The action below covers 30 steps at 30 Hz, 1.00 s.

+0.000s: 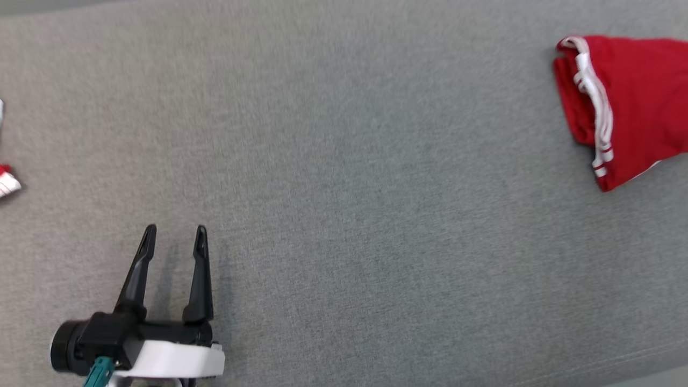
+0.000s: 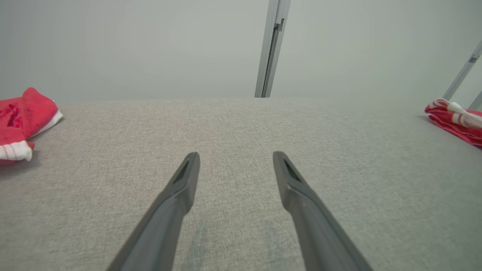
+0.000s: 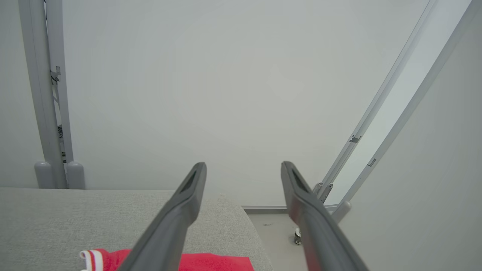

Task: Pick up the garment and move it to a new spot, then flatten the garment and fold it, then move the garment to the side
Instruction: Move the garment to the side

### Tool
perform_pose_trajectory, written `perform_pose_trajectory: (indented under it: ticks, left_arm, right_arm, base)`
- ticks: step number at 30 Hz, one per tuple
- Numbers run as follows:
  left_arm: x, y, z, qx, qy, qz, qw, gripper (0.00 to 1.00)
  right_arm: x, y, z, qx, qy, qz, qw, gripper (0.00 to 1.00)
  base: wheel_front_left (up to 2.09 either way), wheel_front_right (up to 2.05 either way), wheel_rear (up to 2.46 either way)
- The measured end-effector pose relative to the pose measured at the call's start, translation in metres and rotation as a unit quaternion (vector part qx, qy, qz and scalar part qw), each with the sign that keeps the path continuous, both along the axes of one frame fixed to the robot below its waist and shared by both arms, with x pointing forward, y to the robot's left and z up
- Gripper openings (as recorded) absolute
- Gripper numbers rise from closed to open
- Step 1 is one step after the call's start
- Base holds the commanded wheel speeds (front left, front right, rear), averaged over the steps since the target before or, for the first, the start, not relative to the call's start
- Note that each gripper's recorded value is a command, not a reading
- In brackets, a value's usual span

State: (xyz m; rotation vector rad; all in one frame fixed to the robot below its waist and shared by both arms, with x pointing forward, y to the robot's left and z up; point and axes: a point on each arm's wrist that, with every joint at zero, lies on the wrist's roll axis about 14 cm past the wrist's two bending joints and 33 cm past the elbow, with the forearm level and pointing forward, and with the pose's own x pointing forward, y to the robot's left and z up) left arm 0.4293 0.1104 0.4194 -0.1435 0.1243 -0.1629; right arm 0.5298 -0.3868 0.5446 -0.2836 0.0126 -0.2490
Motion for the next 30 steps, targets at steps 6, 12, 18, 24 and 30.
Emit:
perform_pose_trajectory:
  ticks: [6, 12, 18, 24, 30]
  left_arm:
    - [-0.030, 0.018, 0.030, -0.008, -0.019, 0.029, 0.999, 1.00]
    - [-0.062, 0.034, 0.054, -0.017, -0.042, 0.055, 0.997, 1.00]
    - [-0.087, 0.059, 0.055, -0.008, -0.041, 0.094, 0.995, 1.00]
    - [-0.107, 0.073, 0.044, -0.002, -0.023, 0.120, 0.993, 1.00]
    - [-0.114, 0.080, 0.042, -0.001, -0.021, 0.132, 0.991, 1.00]
  right_arm:
    - [-0.076, 0.081, 0.025, 0.030, -0.096, 0.068, 0.993, 1.00]
    - [-0.161, 0.125, 0.033, 0.072, -0.145, 0.079, 0.984, 1.00]
    - [-0.204, 0.159, -0.012, 0.104, -0.084, 0.102, 0.986, 1.00]
    - [-0.218, 0.178, -0.055, 0.132, -0.022, 0.115, 0.984, 1.00]
    - [-0.212, 0.191, -0.055, 0.137, -0.020, 0.134, 0.981, 1.00]
  base:
    - [0.00, 0.00, 0.00]
    - [0.00, 0.00, 0.00]
    - [0.00, 0.00, 0.00]
    - [0.00, 0.00, 0.00]
    - [0.00, 0.00, 0.00]
